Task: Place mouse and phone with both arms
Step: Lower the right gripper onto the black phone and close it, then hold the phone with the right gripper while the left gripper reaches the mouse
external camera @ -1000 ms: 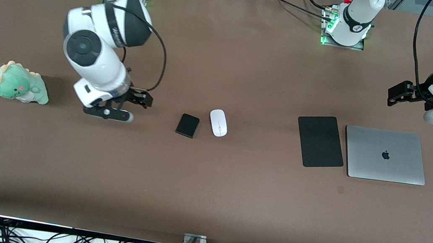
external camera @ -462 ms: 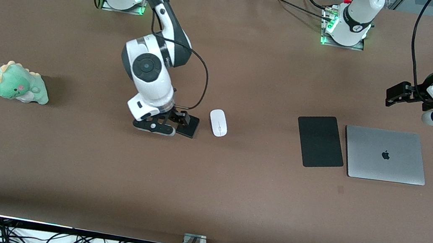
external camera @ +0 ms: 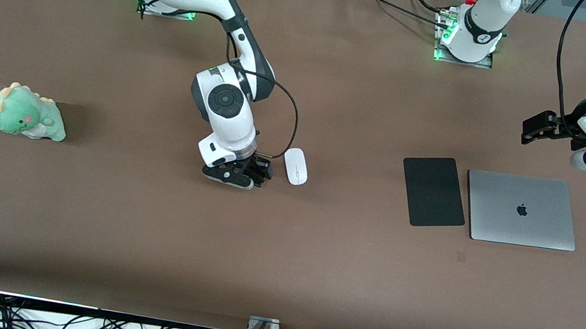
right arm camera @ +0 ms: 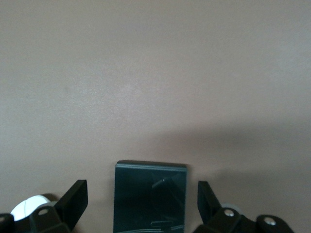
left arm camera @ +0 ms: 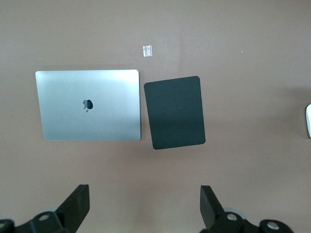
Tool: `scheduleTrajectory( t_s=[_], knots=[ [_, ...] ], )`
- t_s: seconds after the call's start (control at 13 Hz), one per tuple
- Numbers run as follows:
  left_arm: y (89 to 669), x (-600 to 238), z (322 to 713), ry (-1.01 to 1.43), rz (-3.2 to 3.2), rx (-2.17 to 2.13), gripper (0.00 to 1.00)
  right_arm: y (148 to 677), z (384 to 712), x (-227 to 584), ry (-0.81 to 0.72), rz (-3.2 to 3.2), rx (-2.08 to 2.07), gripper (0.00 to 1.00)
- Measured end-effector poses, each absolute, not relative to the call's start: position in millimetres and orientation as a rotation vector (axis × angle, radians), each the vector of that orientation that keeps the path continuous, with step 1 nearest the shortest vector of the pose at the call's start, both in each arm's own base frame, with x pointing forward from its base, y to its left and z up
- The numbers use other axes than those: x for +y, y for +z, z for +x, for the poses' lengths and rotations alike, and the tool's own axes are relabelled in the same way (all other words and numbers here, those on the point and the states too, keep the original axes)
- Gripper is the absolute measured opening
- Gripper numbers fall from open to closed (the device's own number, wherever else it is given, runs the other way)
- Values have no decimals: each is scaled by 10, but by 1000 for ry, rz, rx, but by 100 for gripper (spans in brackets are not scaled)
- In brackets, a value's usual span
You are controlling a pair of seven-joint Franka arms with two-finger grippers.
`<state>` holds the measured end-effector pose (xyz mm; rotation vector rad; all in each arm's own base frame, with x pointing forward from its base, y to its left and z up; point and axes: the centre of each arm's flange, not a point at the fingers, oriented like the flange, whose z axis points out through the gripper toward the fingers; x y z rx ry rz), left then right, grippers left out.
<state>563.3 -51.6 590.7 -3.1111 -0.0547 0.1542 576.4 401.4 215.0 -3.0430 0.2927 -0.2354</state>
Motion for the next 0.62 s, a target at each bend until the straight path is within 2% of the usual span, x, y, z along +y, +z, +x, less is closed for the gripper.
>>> scheduleTrajectory(
  t_s=[0.62],
  knots=[
    [5903,-511,5635,159,-3129,-63,100,1791,5676,4106,-252,-3029,348,100]
  ],
)
